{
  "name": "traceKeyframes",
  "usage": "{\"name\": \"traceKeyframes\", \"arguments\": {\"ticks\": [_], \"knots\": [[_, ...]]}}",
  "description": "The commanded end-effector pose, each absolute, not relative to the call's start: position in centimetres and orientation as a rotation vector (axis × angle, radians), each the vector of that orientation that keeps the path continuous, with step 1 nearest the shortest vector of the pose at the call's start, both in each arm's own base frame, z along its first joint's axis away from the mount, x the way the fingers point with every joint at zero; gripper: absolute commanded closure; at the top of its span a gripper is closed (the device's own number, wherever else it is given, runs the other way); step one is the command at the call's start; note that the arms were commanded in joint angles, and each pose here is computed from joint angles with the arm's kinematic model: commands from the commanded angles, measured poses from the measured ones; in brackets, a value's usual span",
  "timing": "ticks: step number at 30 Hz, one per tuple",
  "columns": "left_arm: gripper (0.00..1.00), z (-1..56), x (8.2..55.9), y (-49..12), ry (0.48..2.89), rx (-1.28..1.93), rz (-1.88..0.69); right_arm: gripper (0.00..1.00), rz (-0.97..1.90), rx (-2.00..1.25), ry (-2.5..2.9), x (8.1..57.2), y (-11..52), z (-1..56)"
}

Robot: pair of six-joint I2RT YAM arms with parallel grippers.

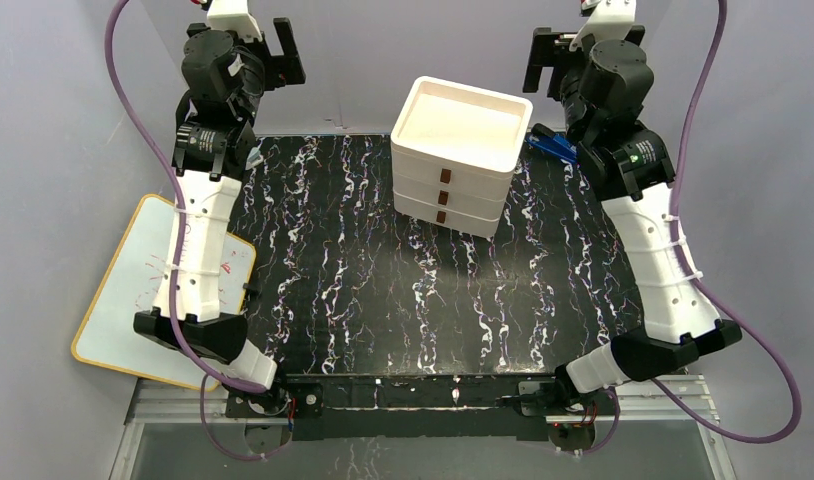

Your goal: Organize the makeup

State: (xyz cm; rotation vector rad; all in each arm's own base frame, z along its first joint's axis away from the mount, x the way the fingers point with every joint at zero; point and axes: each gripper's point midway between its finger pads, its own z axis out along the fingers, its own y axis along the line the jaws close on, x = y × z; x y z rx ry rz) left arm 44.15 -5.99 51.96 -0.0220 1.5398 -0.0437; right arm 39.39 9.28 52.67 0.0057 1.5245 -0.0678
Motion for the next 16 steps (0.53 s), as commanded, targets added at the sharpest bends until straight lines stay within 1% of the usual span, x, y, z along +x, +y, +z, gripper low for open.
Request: {"name": "traceKeyframes", "arguments": {"ticks": [1,5,9,16], "knots": [[0.01,53.8,42.3,-5.8,1.494,0.001,-0.057,0.0,-0.039,-0.005,1.496,39.1,9.7,53.9],[0.01,53.8,42.2,-5.8,1.499,0.014,-0.056,0.0,-0.024,-0.014,1.487,39.0,9.9,54.3],[0.02,53.3,42.4,-6.0,1.512,0.021,-0.067,0.0,-0.048,-0.016,1.523,39.3,9.8,53.1],[0.02,52.8,42.7,-6.3,1.524,0.02,-0.083,0.0,-0.074,-0.017,1.491,38.2,8.9,53.4]]}}
